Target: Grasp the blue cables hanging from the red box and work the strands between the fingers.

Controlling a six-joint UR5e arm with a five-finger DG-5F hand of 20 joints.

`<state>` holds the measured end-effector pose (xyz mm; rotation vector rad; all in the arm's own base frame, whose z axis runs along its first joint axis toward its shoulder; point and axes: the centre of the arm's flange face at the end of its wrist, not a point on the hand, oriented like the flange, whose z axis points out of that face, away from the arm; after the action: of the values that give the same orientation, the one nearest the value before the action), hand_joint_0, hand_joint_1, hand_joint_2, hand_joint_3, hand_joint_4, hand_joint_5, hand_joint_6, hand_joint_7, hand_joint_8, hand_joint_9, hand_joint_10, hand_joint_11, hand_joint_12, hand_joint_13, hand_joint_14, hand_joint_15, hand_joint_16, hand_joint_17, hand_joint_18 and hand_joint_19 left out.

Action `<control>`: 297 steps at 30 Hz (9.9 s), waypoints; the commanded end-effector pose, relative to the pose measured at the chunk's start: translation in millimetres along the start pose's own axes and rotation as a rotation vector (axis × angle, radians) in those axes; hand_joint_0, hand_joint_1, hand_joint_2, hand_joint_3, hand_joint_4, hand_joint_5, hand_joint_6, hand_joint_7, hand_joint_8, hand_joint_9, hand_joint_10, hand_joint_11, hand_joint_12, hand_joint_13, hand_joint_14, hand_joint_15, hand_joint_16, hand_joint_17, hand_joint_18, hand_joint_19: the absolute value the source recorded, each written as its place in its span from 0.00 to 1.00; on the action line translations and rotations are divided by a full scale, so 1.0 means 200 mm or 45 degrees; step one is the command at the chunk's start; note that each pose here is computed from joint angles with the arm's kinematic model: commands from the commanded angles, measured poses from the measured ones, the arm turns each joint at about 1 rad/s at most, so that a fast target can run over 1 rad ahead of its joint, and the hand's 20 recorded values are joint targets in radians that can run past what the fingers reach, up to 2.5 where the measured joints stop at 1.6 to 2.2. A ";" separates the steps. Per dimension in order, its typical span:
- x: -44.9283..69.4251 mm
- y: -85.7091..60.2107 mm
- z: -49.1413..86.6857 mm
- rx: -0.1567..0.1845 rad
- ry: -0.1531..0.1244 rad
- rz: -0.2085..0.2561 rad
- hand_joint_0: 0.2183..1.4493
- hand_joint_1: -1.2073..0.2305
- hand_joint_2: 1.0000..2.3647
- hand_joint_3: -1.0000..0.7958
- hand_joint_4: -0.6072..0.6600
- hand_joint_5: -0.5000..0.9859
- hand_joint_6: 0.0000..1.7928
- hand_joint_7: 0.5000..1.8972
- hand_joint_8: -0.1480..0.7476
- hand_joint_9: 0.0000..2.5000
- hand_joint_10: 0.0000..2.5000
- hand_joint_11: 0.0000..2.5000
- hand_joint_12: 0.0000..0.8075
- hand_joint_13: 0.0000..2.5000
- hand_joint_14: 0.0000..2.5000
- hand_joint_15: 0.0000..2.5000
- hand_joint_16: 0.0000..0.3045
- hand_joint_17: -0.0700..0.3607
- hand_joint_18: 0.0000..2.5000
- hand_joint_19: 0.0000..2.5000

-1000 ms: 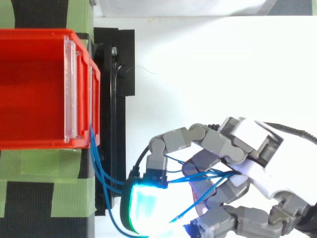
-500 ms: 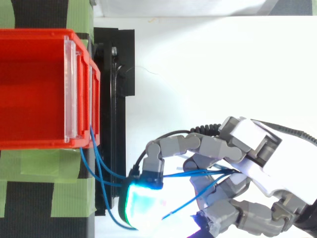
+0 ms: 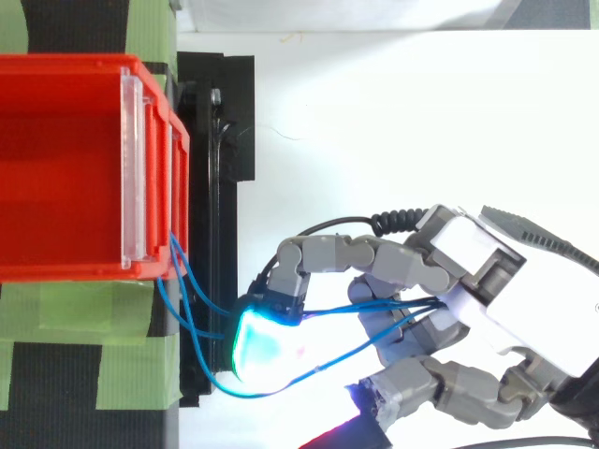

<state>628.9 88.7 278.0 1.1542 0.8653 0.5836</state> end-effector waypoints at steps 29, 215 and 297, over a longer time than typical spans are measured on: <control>-0.06 -0.05 0.02 0.046 -0.006 -0.129 0.47 0.36 0.00 0.00 0.66 0.57 0.27 0.57 0.58 0.62 1.00 1.00 0.67 0.70 1.00 0.63 0.65 0.51 0.82 0.32; 0.10 -0.18 -0.11 0.099 0.065 0.046 0.51 0.38 0.03 0.61 0.79 0.43 0.70 0.47 0.58 0.62 1.00 1.00 0.67 0.70 1.00 0.63 0.65 0.51 0.82 0.32; 0.05 -0.23 -0.15 0.180 0.111 -0.125 0.52 0.37 0.00 0.62 0.82 0.45 0.66 0.50 0.58 0.62 1.00 1.00 0.67 0.70 1.00 0.63 0.65 0.51 0.82 0.32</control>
<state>608.4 97.2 226.8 1.2127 1.0455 0.5024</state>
